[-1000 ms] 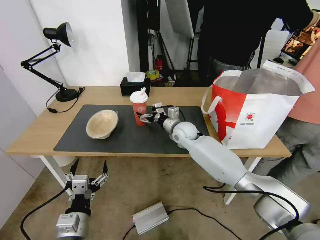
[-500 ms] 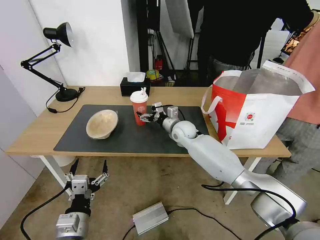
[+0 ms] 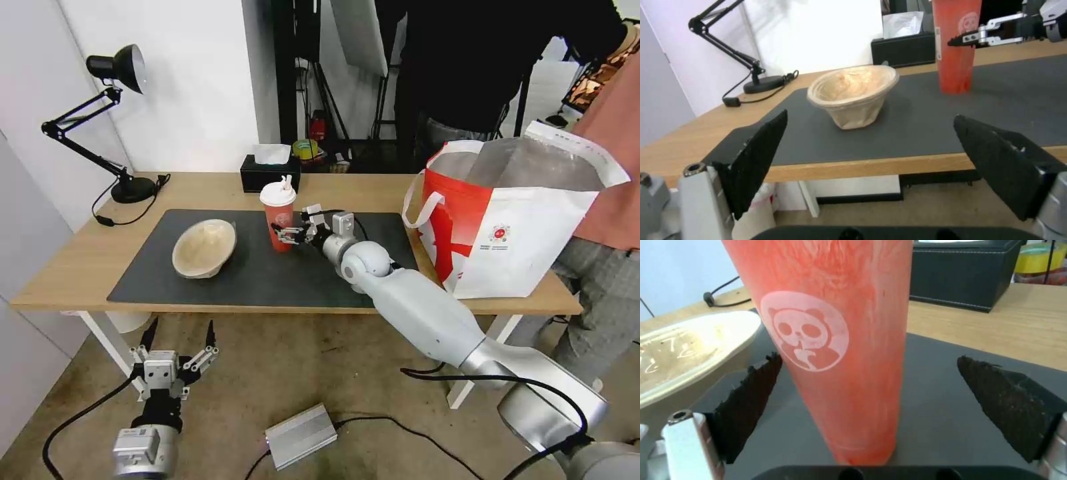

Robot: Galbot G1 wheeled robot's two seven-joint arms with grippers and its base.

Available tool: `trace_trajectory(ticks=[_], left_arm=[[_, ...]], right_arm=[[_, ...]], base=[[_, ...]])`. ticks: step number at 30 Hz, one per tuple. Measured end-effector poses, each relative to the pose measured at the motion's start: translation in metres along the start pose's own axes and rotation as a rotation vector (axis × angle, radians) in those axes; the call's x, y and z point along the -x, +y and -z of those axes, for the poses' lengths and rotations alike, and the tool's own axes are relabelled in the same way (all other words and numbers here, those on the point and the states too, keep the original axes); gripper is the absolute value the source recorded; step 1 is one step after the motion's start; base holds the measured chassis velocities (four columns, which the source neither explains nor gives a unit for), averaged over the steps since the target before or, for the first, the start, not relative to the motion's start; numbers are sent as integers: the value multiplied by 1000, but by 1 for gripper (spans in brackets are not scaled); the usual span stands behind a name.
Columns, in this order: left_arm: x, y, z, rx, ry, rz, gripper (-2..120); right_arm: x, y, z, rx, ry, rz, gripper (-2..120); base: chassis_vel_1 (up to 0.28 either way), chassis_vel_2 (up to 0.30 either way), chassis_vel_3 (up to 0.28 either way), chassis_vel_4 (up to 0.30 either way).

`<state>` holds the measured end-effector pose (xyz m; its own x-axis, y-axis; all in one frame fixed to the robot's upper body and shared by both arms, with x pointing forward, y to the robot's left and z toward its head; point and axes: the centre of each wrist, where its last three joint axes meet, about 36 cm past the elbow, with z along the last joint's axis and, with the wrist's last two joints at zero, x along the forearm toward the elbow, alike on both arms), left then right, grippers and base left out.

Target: Pick up the trash from the table and place it into the takeout bag.

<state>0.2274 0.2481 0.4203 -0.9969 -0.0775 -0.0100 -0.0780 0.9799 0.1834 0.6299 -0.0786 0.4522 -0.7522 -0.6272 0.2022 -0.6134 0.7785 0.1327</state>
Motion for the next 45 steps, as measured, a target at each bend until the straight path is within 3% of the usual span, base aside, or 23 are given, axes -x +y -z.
trace_trajectory(ticks=[19, 33, 37, 45], left_arm=[[-1, -1, -4, -2, 0, -1, 100], [-1, -2, -7, -6, 5, -4, 100], [-1, -2, -8, -7, 6, -5, 100], [-1, -3, -9, -8, 8, -6, 100]], right_arm=[[20, 12, -3, -7, -3, 30, 100], [33, 6, -6, -20, -8, 18, 100], [36, 1, -5, -24, -12, 12, 95], [40, -7, -7, -32, -24, 8, 67]], base=[[0, 0, 0, 0], [0, 0, 0, 0], [0, 0, 0, 0], [0, 0, 0, 0]])
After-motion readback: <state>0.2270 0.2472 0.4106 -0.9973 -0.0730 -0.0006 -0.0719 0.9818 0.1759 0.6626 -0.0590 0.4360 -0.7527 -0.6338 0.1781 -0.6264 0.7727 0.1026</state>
